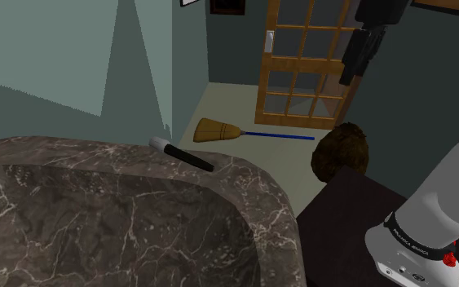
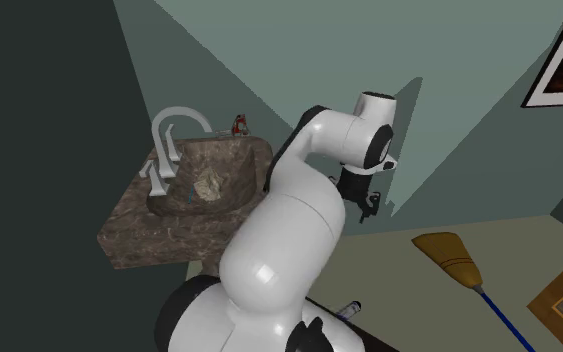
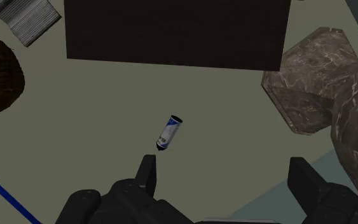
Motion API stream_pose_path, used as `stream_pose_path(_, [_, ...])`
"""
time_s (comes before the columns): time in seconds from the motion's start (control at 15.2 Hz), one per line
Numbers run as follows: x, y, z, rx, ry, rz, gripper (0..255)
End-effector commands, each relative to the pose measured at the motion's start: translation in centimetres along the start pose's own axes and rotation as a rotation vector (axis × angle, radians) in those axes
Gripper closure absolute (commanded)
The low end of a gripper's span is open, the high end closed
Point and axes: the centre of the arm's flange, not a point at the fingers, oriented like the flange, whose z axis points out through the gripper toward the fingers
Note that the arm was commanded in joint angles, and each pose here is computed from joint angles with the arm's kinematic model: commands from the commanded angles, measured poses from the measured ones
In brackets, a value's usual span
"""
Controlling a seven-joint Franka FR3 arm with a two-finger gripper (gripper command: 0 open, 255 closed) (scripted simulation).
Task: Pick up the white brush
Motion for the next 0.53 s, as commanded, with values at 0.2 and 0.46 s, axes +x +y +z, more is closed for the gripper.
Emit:
stream_pose_path(0.2, [1.8,-3.5,0.7,-0.009,0.011,-0.028,0])
stream_pose_path(0.46, [4.1,-8.2,1.7,-0.021,0.025,-0.065,0])
